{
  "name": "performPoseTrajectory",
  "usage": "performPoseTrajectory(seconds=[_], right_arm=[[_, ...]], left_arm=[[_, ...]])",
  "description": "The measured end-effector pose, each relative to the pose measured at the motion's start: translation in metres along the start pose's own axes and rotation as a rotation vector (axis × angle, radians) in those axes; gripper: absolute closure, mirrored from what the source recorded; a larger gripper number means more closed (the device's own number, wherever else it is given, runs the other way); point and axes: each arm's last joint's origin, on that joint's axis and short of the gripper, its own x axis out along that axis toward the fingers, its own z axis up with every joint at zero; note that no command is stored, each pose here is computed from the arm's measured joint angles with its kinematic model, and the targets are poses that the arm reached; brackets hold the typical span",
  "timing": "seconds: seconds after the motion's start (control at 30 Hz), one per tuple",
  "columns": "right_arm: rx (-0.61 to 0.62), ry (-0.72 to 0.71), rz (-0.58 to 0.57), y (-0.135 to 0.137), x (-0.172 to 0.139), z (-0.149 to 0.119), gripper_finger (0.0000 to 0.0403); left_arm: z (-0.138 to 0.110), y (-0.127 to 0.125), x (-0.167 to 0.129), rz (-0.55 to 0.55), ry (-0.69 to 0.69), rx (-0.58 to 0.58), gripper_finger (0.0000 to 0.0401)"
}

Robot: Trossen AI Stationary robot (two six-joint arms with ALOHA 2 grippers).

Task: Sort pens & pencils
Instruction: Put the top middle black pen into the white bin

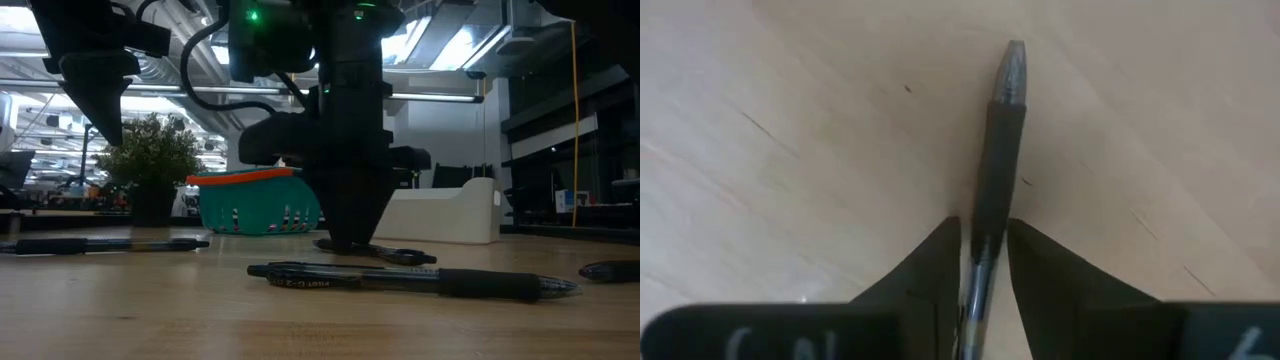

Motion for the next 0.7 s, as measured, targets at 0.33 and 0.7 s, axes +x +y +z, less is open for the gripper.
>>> performPoseTrajectory(seconds=[0.33, 0.7], right_arm=[[-0.070, 0.003, -0.005, 0.000, 0.002, 0.000, 0.0355], [-0.144, 0.043, -0.119, -0.003, -0.024, 0.000, 0.0374]], left_arm=[[0.000, 0.000, 0.000, 0.000, 0.000, 0.000, 0.0358], [0.000, 0.000, 0.000, 0.000, 0.000, 0.001, 0.0358]])
